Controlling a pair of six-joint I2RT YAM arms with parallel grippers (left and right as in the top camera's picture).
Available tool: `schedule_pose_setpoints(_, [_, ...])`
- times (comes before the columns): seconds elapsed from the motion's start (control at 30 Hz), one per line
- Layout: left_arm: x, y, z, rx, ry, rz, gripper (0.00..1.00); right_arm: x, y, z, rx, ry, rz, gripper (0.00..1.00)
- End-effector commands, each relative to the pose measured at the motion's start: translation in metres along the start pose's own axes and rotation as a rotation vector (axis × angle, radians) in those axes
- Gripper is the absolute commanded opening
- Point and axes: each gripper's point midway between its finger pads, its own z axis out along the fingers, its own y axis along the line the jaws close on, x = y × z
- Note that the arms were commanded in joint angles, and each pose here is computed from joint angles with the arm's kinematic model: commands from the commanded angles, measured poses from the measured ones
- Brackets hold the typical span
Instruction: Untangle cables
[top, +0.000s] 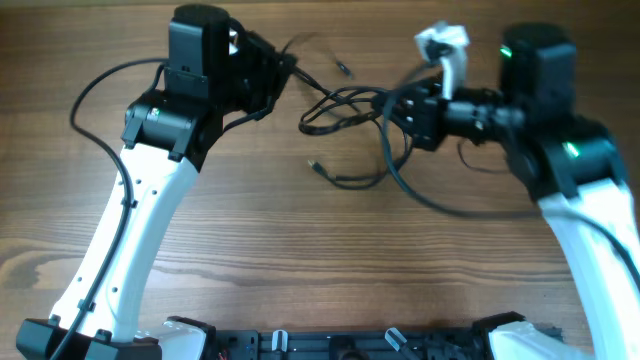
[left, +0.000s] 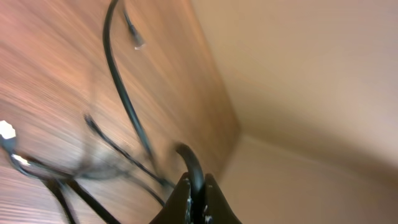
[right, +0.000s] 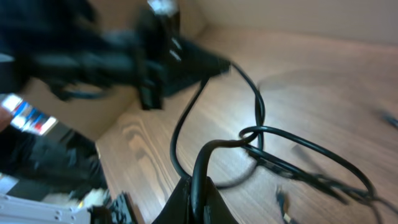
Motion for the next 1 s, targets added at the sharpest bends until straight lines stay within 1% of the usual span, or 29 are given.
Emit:
schedule_pose_setpoints(0.0, [-0.041,0.026,-0.007,-0.136,-0.239,0.039,0.04,-0.016,0.009,-0.031,0.109,-0.103,0.055,0.04])
schedule_pose_setpoints(0.1, [-0.044,0.041,-0.011,-0.199,-0.267,0.035,0.04,-0.015,0.001,-0.046,0.216,-0.142,0.112,0.04])
schedule_pose_setpoints(0.2, [-0.046,0.052,-0.014,-0.255,-0.281,0.061,0.04,-0.006,-0.020,-0.057,0.362,-0.154,0.213,0.04])
schedule_pose_setpoints(0.23, [-0.046,0.053,-0.014,-0.265,-0.276,0.098,0.04,-0.003,-0.030,-0.061,0.419,-0.158,0.248,0.04])
schedule_pose_setpoints(0.3, [-0.046,0.055,-0.014,-0.291,-0.254,0.246,0.04,0.001,-0.044,-0.067,0.502,-0.172,0.297,0.04])
schedule_pose_setpoints(0.37, [-0.046,0.057,-0.015,-0.315,-0.234,0.361,0.04,-0.001,-0.053,-0.073,0.560,-0.197,0.314,0.04])
schedule_pose_setpoints(0.43, [-0.046,0.061,-0.016,-0.349,-0.221,0.455,0.04,-0.004,-0.068,-0.086,0.640,-0.241,0.352,0.04])
schedule_pose_setpoints(0.47, [-0.049,0.065,-0.018,-0.372,-0.231,0.476,0.04,-0.004,-0.077,-0.094,0.680,-0.266,0.383,0.04])
schedule_pose_setpoints(0.67, [-0.061,0.070,-0.024,-0.426,-0.295,0.504,0.04,-0.005,-0.119,-0.144,0.836,-0.380,0.505,0.04])
schedule_pose_setpoints(0.73, [-0.062,0.070,-0.025,-0.429,-0.301,0.504,0.10,-0.002,-0.132,-0.163,0.886,-0.411,0.547,0.04])
schedule_pose_setpoints(0.8, [-0.062,0.070,-0.025,-0.430,-0.299,0.505,0.12,0.002,-0.140,-0.177,0.909,-0.425,0.580,0.04])
schedule_pose_setpoints(0.87, [-0.061,0.071,-0.025,-0.433,-0.296,0.505,0.17,0.006,-0.144,-0.184,0.894,-0.422,0.596,0.04])
schedule_pose_setpoints(0.93, [-0.058,0.071,-0.024,-0.424,-0.280,0.503,0.17,0.005,-0.141,-0.179,0.833,-0.386,0.558,0.04])
schedule_pose_setpoints(0.97, [-0.055,0.070,-0.022,-0.412,-0.261,0.502,0.16,0.004,-0.138,-0.172,0.793,-0.356,0.528,0.04])
